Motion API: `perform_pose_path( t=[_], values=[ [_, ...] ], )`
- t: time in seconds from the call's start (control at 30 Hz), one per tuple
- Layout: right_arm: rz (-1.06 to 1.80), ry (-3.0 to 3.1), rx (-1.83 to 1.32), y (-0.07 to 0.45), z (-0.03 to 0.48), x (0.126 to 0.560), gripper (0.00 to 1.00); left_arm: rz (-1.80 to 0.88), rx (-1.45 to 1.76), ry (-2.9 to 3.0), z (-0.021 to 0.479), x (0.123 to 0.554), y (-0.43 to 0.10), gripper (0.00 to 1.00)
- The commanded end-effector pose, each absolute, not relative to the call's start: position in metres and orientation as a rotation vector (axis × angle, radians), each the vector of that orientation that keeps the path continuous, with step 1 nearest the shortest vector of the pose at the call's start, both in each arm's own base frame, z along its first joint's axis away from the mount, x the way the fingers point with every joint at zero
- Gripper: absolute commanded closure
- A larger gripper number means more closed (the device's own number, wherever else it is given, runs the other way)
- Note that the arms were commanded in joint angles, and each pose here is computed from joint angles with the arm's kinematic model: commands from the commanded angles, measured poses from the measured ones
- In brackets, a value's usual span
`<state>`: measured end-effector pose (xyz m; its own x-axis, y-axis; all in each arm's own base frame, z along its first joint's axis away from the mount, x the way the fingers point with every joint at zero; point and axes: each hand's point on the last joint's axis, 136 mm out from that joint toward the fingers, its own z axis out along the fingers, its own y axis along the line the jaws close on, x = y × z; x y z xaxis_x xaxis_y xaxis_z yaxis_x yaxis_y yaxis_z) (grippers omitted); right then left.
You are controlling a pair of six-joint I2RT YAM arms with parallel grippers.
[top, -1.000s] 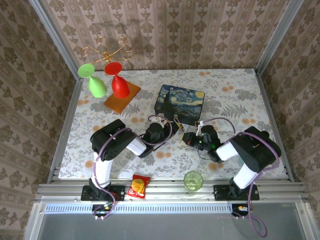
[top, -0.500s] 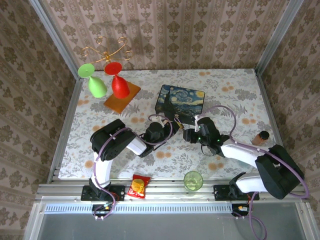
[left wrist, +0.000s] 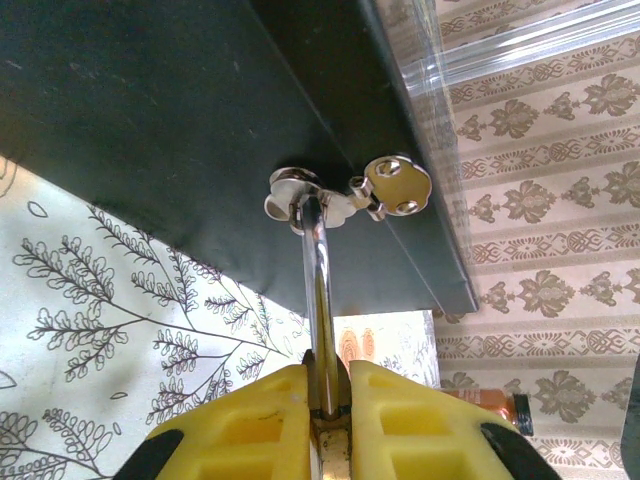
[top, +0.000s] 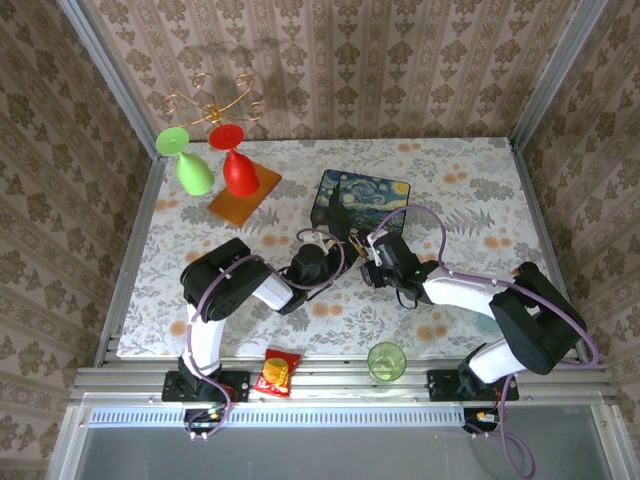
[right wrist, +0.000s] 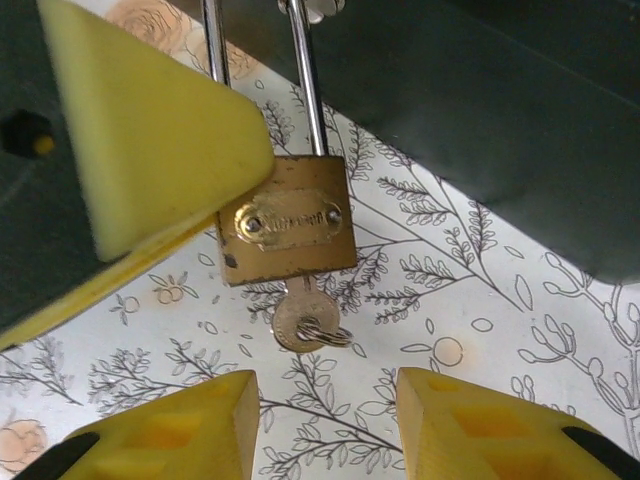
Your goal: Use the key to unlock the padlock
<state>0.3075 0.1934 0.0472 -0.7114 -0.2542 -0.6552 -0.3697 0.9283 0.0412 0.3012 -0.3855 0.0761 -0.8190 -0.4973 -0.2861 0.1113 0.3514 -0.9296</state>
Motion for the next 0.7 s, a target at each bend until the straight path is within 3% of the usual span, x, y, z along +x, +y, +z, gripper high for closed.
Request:
perform_pose_path(
  t=[0.0, 0.13, 0.23, 0.4, 0.67],
  values=[
    [0.12, 2.317, -0.505, 0.199, 0.058, 0.323, 0.61, -1.589, -0.321, 1.995, 0.102, 0.305, -0.394, 0.86],
    [0.13, 2.255, -0.544, 0.212, 0.064, 0.328, 0.67, -1.6, -0.324, 1.993, 0.102, 0.305, -0.396, 0.86],
    [0.113, 2.238, -0.548, 0.214, 0.067, 0.332, 0.81, -1.609, -0.333, 1.991, 0.102, 0.304, -0.395, 0.86],
    [0.144, 2.242, -0.566, 0.214, 0.063, 0.332, 0.94, -1.614, -0.343, 1.984, 0.103, 0.302, -0.392, 0.86],
    [0.729, 2.208, -0.368, 0.215, 0.074, 0.314, 0.98, -1.539, -0.33, 2.039, 0.09, 0.303, -0.386, 0.86]
  ],
)
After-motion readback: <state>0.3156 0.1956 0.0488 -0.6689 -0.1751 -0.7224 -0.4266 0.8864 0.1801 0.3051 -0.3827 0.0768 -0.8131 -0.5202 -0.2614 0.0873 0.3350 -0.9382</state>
